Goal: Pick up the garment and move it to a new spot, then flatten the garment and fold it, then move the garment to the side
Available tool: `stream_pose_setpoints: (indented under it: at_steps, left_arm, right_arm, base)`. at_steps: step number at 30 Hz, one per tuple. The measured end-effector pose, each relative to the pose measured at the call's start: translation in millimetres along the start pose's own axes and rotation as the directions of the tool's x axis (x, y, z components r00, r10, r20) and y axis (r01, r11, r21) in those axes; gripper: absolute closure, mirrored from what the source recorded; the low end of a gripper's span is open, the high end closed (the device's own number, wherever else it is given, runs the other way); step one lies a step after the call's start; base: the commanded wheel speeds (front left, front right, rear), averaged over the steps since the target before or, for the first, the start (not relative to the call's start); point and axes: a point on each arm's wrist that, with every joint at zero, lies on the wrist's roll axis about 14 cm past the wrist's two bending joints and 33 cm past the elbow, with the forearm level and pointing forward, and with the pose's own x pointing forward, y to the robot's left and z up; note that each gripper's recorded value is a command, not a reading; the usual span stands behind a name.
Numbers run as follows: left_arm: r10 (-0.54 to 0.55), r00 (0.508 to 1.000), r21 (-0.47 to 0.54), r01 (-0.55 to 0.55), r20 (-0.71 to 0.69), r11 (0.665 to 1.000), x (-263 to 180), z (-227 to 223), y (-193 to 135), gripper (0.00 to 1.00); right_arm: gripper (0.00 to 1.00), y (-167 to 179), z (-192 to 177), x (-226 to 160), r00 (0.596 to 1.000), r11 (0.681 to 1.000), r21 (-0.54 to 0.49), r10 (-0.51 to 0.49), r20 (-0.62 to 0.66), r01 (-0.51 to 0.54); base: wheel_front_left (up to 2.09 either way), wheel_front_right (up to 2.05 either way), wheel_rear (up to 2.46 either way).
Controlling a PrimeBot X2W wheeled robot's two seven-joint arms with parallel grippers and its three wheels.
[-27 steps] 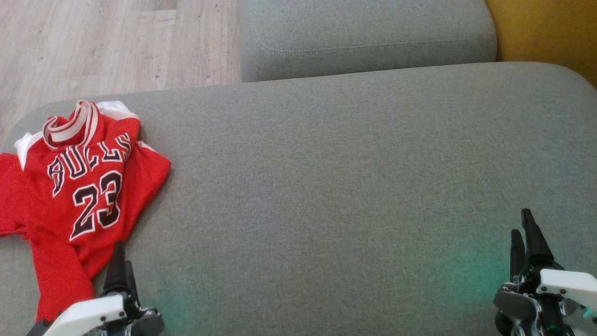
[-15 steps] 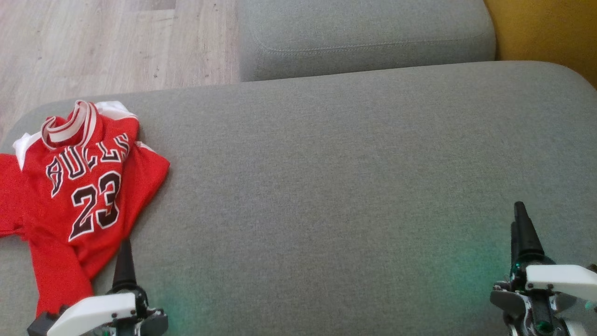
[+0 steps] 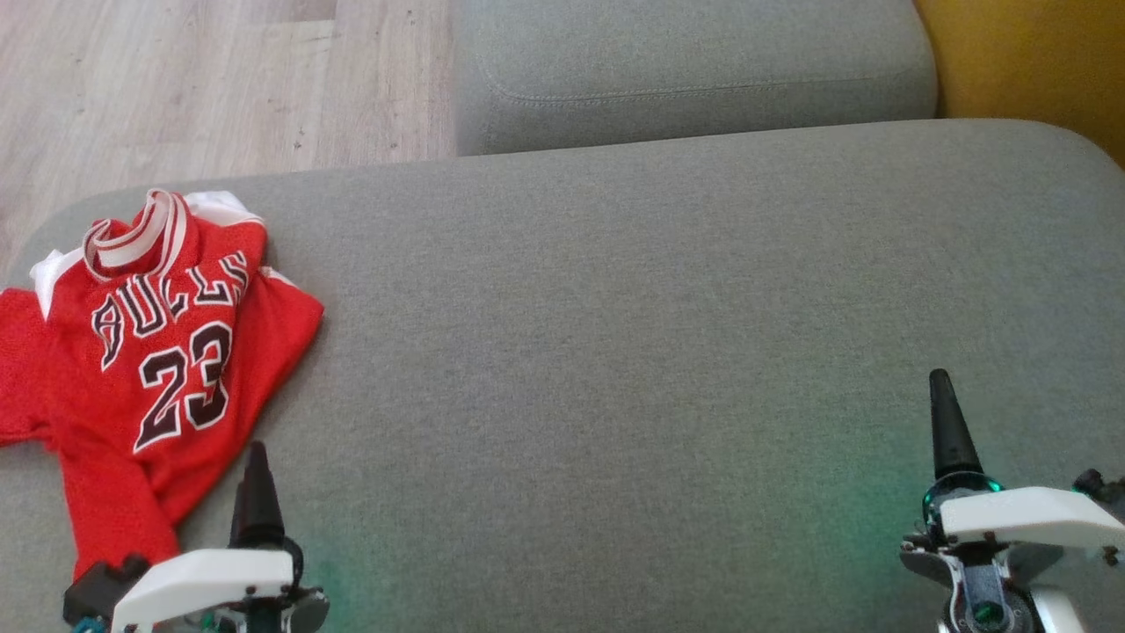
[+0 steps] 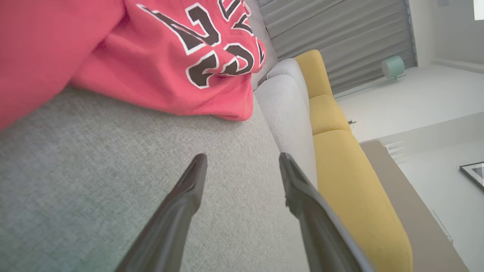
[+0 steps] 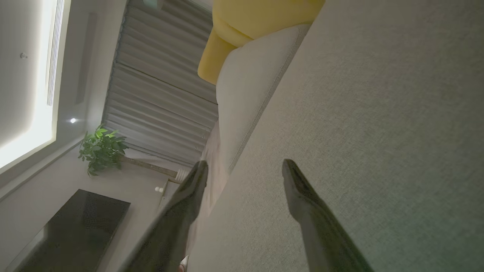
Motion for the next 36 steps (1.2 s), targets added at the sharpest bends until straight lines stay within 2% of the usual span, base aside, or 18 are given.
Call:
stream_pose_setpoints:
  at_steps: [10, 18, 27, 36]
  left_arm:
    - [-0.001, 1.000, 0.139, 0.000, 0.006, 0.990, 0, -2, -1, 0.00]
    - [-0.008, 1.000, 0.236, 0.005, 0.015, 0.972, 0, -2, -3, 0.00]
    - [-0.013, 1.000, 0.343, 0.005, 0.021, 0.939, 0, -3, -4, 0.00]
    - [-0.024, 1.000, 0.468, 0.015, 0.014, 0.883, -2, -6, -4, 0.00]
  right_arm:
    - [0.00, 7, -8, 0, 1.000, 0.989, -0.145, 0.023, -0.019, -0.026]
    - [0.00, 13, -10, 0, 0.999, 0.966, -0.255, 0.046, -0.024, -0.051]
    - [0.00, 18, -14, -1, 0.997, 0.930, -0.359, 0.067, -0.036, -0.075]
    - [0.00, 22, -17, -3, 0.995, 0.879, -0.467, 0.088, -0.047, -0.100]
  base:
    - [0.00, 0.00, 0.00]
    - [0.00, 0.00, 0.00]
    - [0.00, 0.00, 0.00]
    - [0.00, 0.00, 0.00]
